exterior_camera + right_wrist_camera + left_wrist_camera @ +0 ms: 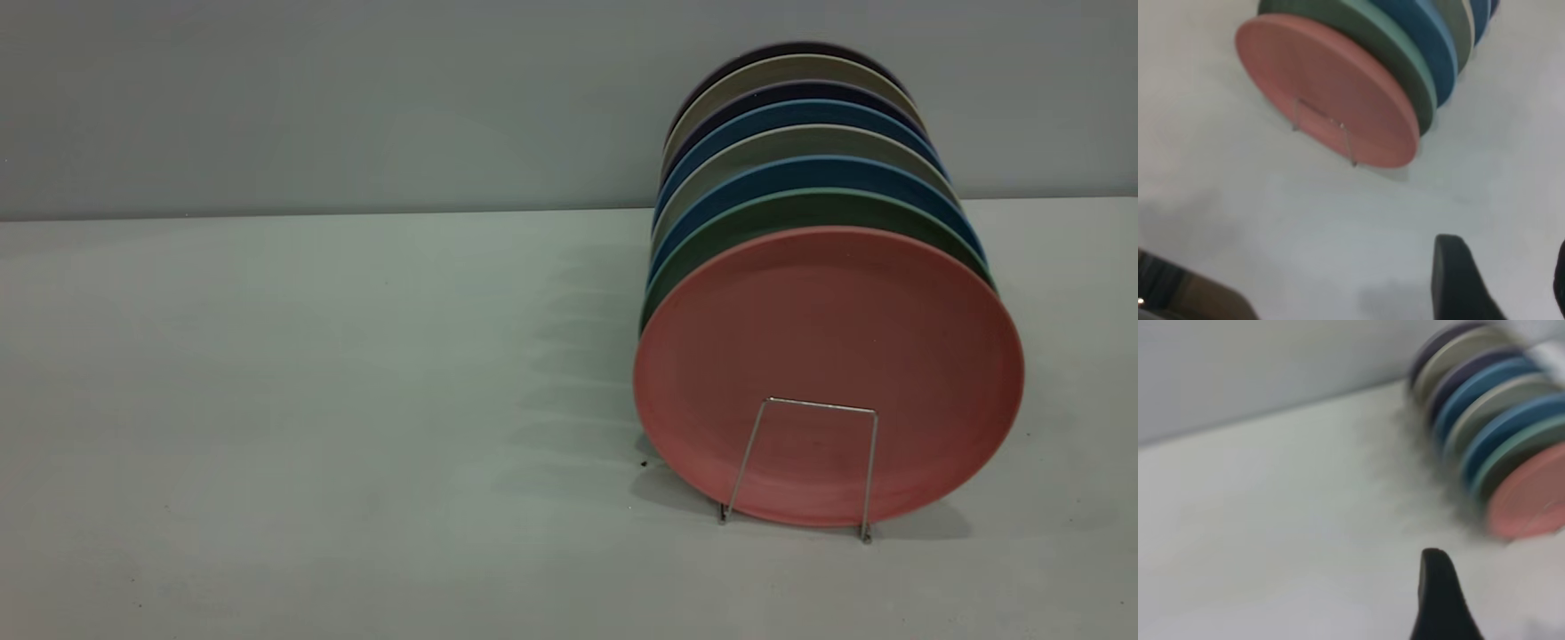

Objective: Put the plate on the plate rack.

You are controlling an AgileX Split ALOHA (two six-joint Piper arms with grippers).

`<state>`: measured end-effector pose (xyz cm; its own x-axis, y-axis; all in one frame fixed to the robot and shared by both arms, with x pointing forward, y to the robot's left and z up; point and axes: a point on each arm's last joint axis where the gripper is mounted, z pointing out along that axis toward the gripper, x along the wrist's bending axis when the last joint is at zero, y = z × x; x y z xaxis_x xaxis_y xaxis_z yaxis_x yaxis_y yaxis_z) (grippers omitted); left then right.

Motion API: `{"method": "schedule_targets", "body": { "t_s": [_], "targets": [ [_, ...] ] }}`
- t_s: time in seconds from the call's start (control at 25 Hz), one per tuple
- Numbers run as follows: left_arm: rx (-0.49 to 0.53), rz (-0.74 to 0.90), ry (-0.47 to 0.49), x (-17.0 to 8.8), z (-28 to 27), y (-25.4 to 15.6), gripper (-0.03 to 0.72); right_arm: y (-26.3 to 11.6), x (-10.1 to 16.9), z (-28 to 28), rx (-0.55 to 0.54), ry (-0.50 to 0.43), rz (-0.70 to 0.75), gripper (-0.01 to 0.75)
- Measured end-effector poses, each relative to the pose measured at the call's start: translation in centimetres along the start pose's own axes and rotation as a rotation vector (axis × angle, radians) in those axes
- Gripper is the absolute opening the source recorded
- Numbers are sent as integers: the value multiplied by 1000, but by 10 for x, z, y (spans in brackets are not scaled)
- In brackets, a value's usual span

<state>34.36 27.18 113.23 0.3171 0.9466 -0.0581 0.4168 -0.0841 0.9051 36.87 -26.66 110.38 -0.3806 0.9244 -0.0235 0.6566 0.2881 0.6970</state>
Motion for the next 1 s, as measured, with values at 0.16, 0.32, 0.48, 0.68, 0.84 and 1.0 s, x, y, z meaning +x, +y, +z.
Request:
{"method": "schedule_targets", "body": {
  "t_s": [0.16, 0.32, 0.48, 0.68, 0.84, 1.0],
  "targets": [
    [49, 16, 112, 1, -31, -18, 476, -14, 7, -20, 14, 13, -3, 341],
    [28, -22, 172, -1, -51, -42, 476, -33, 15, -41, 33, 24, -4, 337],
    [7, -53, 199, -2, -59, -75, 476, -52, 23, -63, -2, 23, 0, 337],
    [-12, -39, 199, -6, -73, -103, 476, -81, 29, -58, -22, 19, 27, 335],
    [-3, -23, 212, -7, -83, -114, 476, -108, 32, -47, -19, 10, 17, 335],
    [45, -23, 206, -7, -83, -120, 475, -127, 34, -41, -65, -7, -28, 335]
  ]
}}
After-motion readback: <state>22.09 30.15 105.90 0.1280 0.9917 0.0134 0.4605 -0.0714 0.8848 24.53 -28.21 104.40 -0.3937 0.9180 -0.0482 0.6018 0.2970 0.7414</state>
